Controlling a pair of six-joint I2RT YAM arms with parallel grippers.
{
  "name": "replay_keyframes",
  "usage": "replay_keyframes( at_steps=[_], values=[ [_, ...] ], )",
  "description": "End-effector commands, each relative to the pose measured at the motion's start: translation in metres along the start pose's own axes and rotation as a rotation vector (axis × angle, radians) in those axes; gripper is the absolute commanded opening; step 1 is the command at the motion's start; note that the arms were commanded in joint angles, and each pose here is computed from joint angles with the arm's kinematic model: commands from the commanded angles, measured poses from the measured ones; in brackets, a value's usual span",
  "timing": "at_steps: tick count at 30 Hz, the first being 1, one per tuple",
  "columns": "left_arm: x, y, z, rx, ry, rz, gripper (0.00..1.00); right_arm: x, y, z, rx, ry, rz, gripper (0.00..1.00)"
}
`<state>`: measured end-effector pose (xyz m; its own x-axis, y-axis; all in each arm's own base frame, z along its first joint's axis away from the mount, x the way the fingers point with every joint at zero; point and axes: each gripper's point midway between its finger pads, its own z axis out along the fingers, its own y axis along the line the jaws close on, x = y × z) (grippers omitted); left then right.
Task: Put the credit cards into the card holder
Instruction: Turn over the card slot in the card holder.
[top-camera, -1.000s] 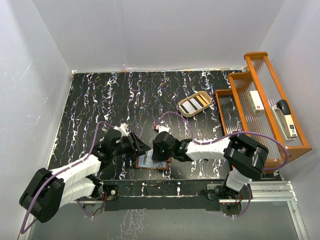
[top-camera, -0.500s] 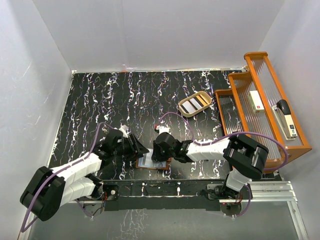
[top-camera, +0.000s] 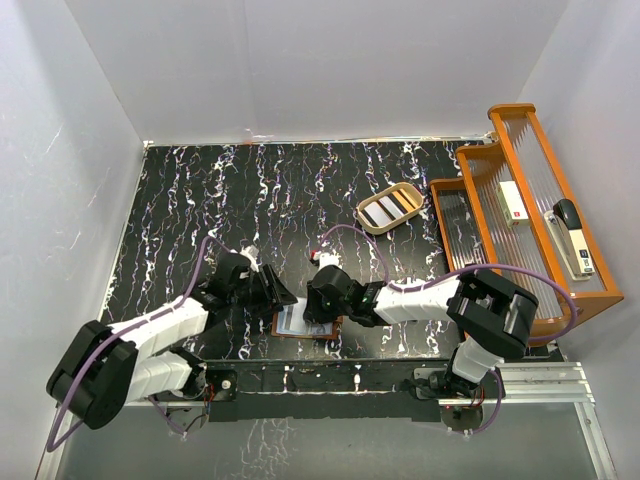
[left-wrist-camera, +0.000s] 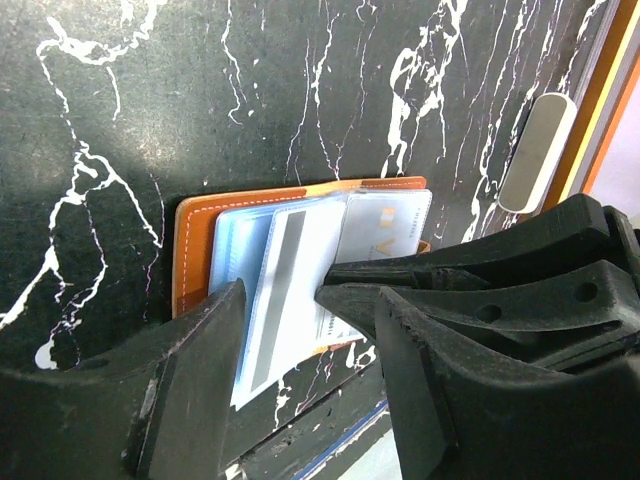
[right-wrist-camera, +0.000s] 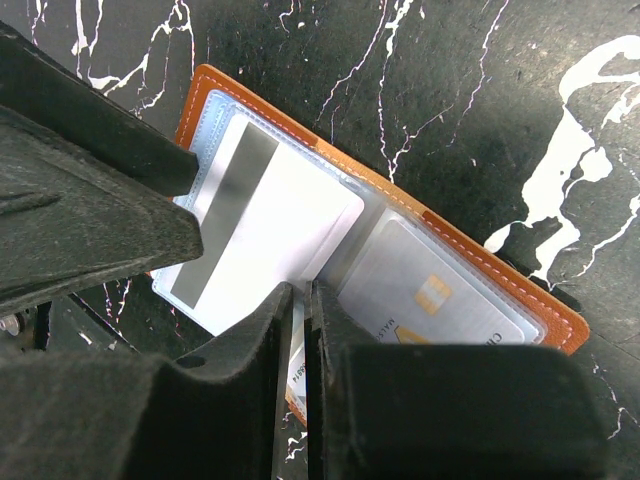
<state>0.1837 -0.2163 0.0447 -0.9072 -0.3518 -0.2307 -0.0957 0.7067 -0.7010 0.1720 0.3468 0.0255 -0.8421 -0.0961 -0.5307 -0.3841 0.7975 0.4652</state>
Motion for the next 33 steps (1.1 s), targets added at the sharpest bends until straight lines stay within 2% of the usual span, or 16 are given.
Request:
replay_keyframes(
  at_steps=[1, 9, 14, 18, 21, 27, 33],
  values=[
    [0.004, -0.003, 0.004, 0.039, 0.019, 0.021, 0.53, 0.022, -0.032, 0.003, 0.108, 0.056, -0.036, 0.10],
    [0.014, -0.001, 0.008, 0.073, 0.053, -0.008, 0.51, 0.023, -0.033, 0.003, 0.107, 0.053, -0.034, 0.10],
    [0.012, -0.016, -0.002, 0.120, 0.042, -0.025, 0.42, 0.022, -0.031, 0.005, 0.099, 0.047, -0.037, 0.10],
    [0.011, -0.014, -0.004, 0.113, 0.022, -0.034, 0.13, 0.018, -0.028, 0.006, 0.088, 0.038, -0.053, 0.10],
    [0.011, -0.009, -0.004, 0.091, 0.020, -0.032, 0.00, 0.011, -0.023, 0.002, 0.083, 0.026, -0.057, 0.11],
    [0.007, -0.002, -0.007, 0.039, -0.001, -0.016, 0.00, -0.006, -0.007, -0.022, 0.040, -0.014, -0.051, 0.17],
    [-0.009, 0.007, -0.022, -0.089, -0.066, 0.043, 0.00, -0.015, -0.009, -0.041, 0.073, -0.033, -0.072, 0.23]
  ],
)
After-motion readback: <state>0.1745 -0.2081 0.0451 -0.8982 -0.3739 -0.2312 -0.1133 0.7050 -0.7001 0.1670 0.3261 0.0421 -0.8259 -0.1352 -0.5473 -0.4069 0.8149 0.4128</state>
